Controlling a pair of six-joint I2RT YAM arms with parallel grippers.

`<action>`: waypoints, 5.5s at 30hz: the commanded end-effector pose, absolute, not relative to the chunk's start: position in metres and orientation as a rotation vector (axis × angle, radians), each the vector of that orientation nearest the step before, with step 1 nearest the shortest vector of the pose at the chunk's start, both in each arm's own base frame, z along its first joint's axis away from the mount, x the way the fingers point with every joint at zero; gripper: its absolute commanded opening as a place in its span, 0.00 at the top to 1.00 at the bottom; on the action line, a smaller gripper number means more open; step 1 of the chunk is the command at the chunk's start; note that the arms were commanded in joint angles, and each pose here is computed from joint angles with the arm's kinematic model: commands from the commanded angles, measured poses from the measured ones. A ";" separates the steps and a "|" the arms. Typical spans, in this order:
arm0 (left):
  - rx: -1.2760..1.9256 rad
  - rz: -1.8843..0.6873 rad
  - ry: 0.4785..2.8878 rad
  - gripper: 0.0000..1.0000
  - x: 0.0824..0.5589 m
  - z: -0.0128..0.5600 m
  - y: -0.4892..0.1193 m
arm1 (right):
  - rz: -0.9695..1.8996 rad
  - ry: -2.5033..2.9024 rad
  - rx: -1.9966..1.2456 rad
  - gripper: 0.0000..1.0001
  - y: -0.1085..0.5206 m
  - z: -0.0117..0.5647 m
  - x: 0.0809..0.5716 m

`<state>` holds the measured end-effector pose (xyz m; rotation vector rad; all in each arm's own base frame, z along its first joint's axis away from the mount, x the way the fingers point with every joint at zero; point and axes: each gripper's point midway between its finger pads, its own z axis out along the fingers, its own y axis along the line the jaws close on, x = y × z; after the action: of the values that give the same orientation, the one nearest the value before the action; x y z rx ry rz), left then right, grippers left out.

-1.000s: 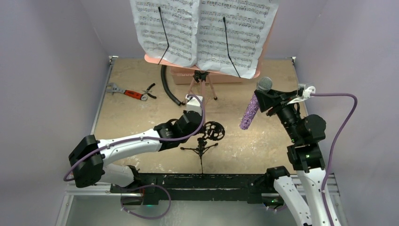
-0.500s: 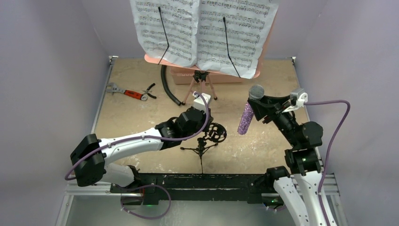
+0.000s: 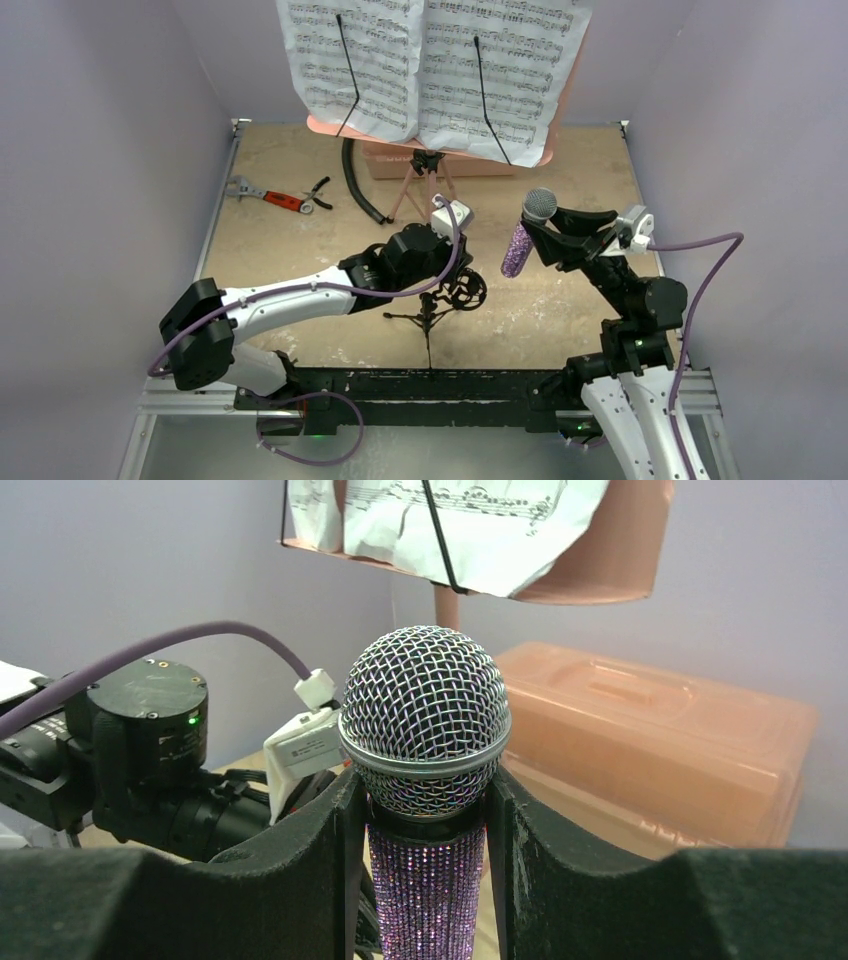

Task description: Set up the instrument practice props

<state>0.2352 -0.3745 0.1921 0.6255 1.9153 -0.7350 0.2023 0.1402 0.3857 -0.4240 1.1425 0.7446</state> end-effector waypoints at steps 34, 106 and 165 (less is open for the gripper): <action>0.898 -1.063 1.052 0.19 0.198 0.398 -0.451 | 0.813 0.808 -0.596 1.00 0.158 0.472 0.165; 1.009 -0.924 1.287 1.00 0.195 0.336 -0.428 | 0.649 0.839 -0.483 0.02 0.137 0.508 0.192; 0.946 -0.874 1.619 1.00 0.200 0.262 -0.419 | 0.678 0.886 -0.473 0.02 0.139 0.496 0.200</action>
<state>0.1989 -0.4191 0.2595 0.9929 1.6139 -0.8580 0.2010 0.1405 0.4945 -0.4828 0.8978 0.6748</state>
